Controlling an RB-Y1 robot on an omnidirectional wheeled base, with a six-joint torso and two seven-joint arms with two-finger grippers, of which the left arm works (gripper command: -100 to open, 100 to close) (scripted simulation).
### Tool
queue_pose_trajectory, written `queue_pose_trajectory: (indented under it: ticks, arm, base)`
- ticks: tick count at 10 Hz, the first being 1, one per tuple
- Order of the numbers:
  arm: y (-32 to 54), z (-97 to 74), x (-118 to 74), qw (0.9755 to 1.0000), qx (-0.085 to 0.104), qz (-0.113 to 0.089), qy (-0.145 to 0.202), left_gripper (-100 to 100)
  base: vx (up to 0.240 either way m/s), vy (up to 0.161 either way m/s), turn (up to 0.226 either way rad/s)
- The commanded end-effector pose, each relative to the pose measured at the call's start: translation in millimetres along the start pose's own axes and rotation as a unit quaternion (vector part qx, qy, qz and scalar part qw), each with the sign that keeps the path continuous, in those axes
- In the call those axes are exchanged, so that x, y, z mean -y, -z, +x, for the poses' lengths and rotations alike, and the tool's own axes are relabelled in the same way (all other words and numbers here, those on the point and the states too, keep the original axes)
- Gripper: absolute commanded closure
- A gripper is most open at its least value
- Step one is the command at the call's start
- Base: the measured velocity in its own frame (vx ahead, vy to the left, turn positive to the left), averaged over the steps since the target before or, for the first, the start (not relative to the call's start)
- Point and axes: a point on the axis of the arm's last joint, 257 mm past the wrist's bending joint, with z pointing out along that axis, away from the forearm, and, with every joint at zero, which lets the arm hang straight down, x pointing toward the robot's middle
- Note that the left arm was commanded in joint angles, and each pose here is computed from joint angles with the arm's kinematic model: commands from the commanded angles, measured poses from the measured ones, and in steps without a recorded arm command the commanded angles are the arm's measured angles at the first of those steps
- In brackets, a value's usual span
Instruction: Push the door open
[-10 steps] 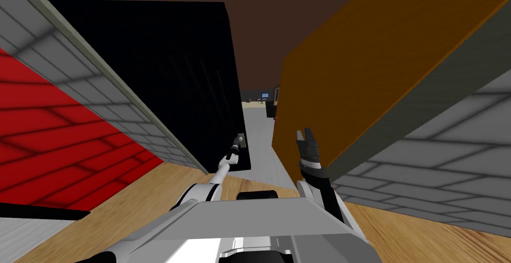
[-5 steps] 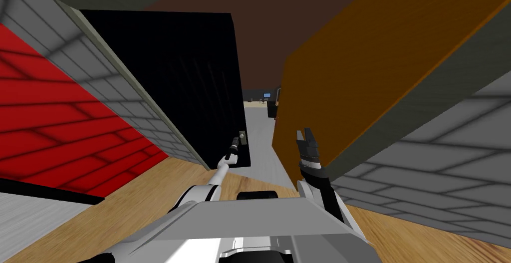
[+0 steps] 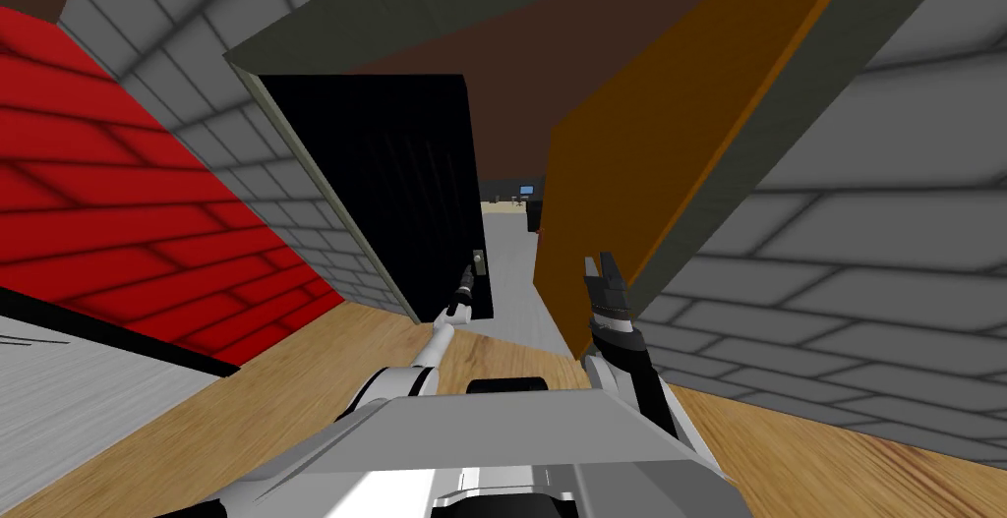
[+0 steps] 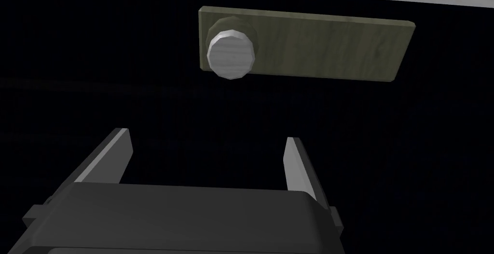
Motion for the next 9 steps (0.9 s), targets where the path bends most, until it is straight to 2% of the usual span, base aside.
queue_pose_trajectory:
  ticks: [1, 2, 5, 9]
  arm:
    - [0.0, 0.0, 0.0, 1.0, 0.0, 0.0, 0.0, -100]
    - [0.3, -7.5, 0.1, 1.0, 0.004, 0.001, -0.004, -100]
    - [0.7, -13.8, 0.4, 0.9999, 0.008, 0.002, -0.007, -100]
    - [2.5, -15.5, -0.7, 0.9999, 0.011, 0.004, -0.004, -100]
  base:
    - [-0.105, -0.021, 0.002]
    - [0.115, -0.019, -0.04]
    - [0.175, -0.001, -0.018]
    - [0.222, 0.001, -0.025]
